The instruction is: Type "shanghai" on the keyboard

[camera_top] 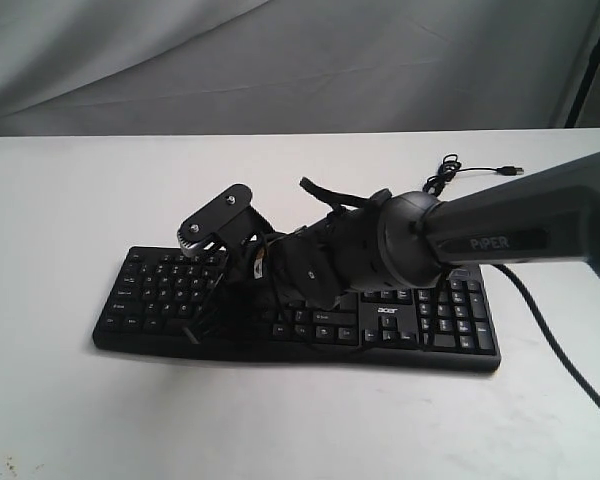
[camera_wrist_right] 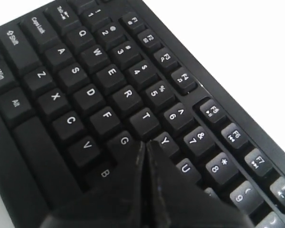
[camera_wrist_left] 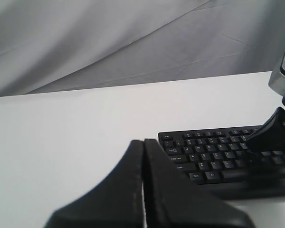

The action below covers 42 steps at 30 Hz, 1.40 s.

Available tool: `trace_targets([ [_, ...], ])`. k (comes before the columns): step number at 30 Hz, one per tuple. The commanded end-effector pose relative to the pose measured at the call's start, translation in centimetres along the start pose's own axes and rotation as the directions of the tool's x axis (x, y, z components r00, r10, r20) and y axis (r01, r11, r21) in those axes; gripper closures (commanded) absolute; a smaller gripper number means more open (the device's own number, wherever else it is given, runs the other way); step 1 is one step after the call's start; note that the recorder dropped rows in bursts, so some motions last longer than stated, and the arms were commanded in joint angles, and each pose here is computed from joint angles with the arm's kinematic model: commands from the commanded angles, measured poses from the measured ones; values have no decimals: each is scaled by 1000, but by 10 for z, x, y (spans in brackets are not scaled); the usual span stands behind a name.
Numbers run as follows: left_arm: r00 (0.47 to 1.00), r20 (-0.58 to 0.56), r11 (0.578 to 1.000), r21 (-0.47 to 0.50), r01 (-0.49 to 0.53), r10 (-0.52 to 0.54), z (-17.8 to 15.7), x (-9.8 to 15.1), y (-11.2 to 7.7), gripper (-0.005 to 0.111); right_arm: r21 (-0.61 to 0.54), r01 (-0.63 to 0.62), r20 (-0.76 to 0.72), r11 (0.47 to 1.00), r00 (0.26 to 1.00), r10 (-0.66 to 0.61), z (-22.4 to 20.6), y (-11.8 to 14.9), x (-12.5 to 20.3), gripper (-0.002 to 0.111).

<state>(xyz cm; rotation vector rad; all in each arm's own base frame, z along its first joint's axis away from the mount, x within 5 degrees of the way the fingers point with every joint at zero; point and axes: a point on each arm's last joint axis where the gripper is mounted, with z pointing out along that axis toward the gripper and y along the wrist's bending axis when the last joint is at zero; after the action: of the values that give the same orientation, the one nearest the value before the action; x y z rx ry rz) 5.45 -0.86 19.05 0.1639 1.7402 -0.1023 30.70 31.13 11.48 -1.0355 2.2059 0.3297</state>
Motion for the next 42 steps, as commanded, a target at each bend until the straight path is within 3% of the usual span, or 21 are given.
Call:
trace_targets([
  [1, 1000, 2, 1000, 3, 1, -1, 0, 1, 0, 107, 3, -7, 0, 1000, 1000, 7, 3, -1, 2, 108],
  [37, 1000, 2, 1000, 3, 1, -1, 0, 1, 0, 107, -3, -5, -32, 1000, 999, 5, 3, -1, 5, 108],
  [42, 1000, 2, 1000, 3, 1, -1, 0, 1, 0, 107, -7, 20, 20, 1000, 1000, -20, -12, 4, -12, 108],
])
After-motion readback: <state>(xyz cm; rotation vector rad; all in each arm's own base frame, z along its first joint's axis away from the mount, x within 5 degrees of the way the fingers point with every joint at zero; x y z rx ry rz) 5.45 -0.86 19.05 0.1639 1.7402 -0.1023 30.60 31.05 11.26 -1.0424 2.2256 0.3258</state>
